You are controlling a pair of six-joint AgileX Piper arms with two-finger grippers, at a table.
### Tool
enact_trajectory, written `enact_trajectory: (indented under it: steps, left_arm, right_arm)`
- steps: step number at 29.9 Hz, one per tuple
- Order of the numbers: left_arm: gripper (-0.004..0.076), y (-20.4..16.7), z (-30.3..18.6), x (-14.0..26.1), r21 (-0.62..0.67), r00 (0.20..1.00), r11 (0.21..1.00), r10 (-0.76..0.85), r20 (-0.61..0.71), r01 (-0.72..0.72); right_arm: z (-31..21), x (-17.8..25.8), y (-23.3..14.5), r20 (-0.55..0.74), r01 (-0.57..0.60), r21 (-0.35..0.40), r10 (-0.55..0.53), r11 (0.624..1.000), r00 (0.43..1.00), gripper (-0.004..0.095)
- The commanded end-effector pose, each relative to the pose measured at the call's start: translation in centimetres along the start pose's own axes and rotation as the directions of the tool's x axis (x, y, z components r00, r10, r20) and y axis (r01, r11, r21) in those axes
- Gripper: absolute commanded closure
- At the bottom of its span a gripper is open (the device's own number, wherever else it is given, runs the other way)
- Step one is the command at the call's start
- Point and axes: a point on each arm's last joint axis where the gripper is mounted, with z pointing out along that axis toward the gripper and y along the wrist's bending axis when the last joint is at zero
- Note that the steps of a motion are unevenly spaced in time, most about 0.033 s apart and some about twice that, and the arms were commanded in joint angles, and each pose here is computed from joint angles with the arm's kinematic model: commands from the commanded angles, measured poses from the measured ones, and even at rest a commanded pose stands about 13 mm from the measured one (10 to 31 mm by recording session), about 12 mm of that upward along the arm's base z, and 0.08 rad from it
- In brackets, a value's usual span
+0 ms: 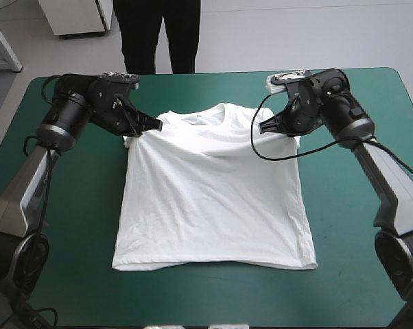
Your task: Fold the cloth
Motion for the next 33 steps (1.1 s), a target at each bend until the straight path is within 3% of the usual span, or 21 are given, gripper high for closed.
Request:
enact_trajectory:
  steps: [1, 11, 18, 27, 33]
  left_arm:
    - [0.0734, -0.4, -6.8, -0.8, 0.015, 0.979, 1.000, 0.005, 0.202, -0.008]
    - [0.0734, -1.0, -16.8, -1.6, 0.027, 0.878, 0.999, 0.015, 0.478, -0.032]
    - [0.0734, -1.6, -20.4, -1.4, 0.061, 0.814, 0.996, 0.018, 0.580, -0.066]
    - [0.0734, -1.5, -19.0, -3.1, 0.056, 0.783, 0.997, 0.014, 0.622, -0.062]
    - [0.0734, -1.1, -15.6, -6.3, 0.024, 0.715, 0.999, 0.018, 0.699, -0.049]
  right_arm:
    - [-6.7, 0.2, -1.4, 0.183, -0.006, 0.040, -0.001, 0.999, 0.983, 0.0925]
    - [-16.6, 1.8, -2.9, 0.445, -0.032, 0.058, 0.003, 0.998, 0.896, 0.0925]
    - [-21.4, 1.6, -3.3, 0.558, -0.050, 0.045, 0.017, 0.998, 0.830, 0.0925]
    - [-19.3, -0.1, -3.4, 0.558, -0.059, 0.096, -0.005, 0.994, 0.830, 0.0925]
    - [-16.0, -3.9, -3.5, 0.666, -0.112, 0.158, -0.022, 0.981, 0.746, 0.0925]
